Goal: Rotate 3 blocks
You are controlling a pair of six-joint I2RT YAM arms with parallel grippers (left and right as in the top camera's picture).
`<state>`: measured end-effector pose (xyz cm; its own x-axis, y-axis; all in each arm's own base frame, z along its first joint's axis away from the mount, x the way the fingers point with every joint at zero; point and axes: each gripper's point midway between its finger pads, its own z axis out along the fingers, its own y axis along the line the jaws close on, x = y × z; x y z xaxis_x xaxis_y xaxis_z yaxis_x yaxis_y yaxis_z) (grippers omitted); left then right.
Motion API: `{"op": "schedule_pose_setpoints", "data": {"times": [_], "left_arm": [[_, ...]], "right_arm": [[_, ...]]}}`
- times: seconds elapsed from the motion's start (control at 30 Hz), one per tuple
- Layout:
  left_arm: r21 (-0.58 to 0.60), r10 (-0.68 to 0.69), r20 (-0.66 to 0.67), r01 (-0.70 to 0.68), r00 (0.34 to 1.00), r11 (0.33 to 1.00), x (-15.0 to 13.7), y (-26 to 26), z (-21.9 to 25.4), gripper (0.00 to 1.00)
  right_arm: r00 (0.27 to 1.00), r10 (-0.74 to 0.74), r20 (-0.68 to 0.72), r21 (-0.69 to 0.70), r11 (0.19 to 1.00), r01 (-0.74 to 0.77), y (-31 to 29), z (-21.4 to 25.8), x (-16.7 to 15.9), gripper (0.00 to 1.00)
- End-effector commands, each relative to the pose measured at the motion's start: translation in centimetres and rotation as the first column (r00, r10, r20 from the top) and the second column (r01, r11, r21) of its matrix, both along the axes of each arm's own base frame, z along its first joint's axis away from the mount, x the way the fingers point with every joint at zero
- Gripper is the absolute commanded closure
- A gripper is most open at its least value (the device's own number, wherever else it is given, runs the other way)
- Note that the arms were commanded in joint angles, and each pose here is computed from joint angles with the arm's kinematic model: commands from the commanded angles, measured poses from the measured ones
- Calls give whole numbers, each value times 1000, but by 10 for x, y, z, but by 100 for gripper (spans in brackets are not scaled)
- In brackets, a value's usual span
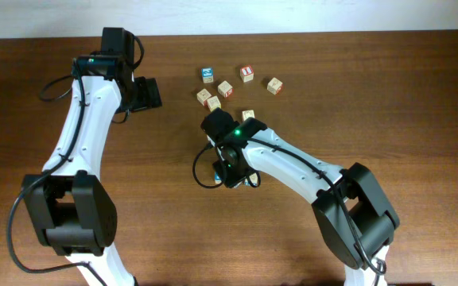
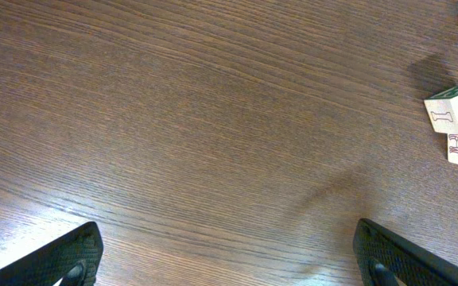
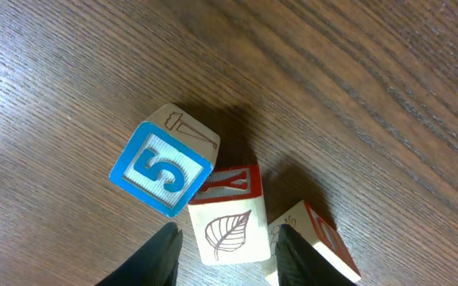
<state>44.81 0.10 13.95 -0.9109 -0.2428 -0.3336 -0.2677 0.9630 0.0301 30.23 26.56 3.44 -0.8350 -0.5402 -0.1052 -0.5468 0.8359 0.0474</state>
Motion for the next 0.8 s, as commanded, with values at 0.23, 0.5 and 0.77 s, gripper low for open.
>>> {"op": "schedule_pose_setpoints", "data": {"times": [0.23,0.5,0.77], "left_arm": [[6,15,5,-15,1000,1000,2,2,0,1],[6,15,4,-15,1000,1000,2,2,0,1],[6,15,5,-15,1000,1000,2,2,0,1]], "right_arm": [[997,-75,-6,-53,996,75,-9,-16,2,74],[871,-490,-40,-32,872,489,-20,-16,10,74],[868,-478,-136,49,872,488,2,-14,4,55]]}}
